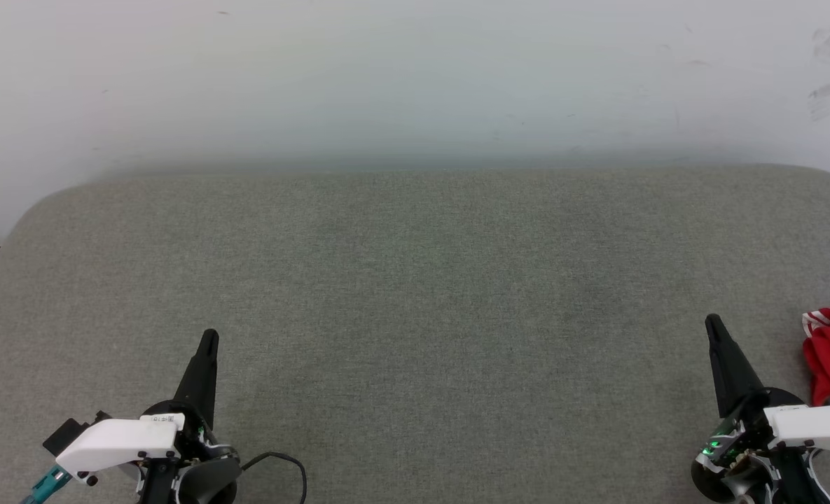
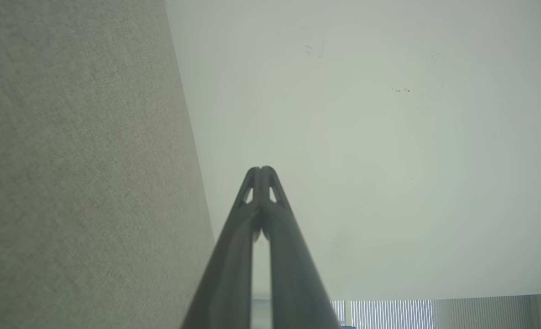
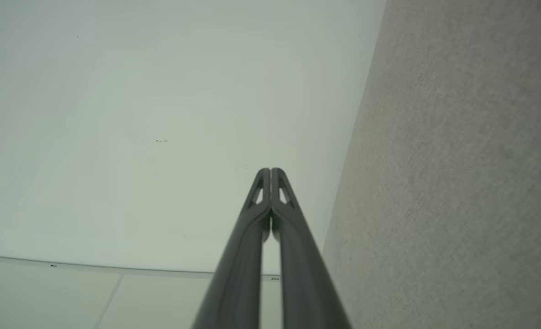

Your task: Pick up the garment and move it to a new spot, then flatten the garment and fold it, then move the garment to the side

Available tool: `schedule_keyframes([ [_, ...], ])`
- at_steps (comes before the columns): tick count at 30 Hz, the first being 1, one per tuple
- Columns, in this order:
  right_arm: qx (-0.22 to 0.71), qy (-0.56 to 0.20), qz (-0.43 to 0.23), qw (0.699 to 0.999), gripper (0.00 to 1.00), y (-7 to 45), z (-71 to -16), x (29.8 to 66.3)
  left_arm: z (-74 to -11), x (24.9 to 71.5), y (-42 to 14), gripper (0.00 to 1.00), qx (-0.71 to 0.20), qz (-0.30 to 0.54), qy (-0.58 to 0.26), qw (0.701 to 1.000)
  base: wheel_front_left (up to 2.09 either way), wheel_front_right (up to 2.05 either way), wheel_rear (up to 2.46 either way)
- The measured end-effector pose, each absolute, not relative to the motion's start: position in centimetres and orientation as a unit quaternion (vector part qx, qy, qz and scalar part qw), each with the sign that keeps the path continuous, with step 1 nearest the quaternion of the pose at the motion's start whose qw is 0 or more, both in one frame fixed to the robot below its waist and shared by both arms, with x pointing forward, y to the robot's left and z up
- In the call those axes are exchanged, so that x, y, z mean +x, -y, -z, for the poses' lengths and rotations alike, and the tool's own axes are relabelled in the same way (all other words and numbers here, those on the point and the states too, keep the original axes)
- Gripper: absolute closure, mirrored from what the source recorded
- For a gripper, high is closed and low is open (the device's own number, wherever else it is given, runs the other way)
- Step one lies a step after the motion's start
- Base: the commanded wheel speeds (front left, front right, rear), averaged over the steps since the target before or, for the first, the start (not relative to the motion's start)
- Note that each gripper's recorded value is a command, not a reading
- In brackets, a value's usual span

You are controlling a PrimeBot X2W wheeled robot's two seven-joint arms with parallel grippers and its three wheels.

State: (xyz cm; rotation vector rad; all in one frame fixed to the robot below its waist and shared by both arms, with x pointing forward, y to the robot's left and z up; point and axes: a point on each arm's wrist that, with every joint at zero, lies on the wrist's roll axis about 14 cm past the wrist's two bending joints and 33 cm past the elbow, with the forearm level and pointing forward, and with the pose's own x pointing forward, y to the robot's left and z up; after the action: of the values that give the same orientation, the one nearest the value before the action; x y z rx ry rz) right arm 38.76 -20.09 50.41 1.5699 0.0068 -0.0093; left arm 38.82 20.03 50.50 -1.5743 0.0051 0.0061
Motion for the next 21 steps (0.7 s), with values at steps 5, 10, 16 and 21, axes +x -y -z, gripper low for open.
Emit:
schedule_keyframes([
  [5, 0.707, -0.003, 0.004, 0.707, 1.00, 20.11, -50.41, 38.75, -50.50, 38.82, -20.00, 1.00, -0.708, -0.002, -0.003, 0.706, 0.00, 0.00, 0.00],
  [10, 0.707, -0.003, 0.004, 0.707, 1.00, 20.09, -50.41, 38.75, -50.50, 38.82, -20.02, 1.00, -0.708, -0.003, -0.002, 0.706, 0.00, 0.00, 0.00],
  [16, 0.707, -0.003, 0.004, 0.707, 1.00, 20.09, -50.41, 38.75, -50.51, 38.82, -20.01, 1.00, -0.709, -0.002, -0.003, 0.706, 0.00, 0.00, 0.00],
  [21, 0.707, -0.003, 0.004, 0.707, 1.00, 20.09, -50.41, 38.75, -50.51, 38.82, -20.01, 1.00, -0.709, -0.002, -0.003, 0.706, 0.00, 0.00, 0.00],
])
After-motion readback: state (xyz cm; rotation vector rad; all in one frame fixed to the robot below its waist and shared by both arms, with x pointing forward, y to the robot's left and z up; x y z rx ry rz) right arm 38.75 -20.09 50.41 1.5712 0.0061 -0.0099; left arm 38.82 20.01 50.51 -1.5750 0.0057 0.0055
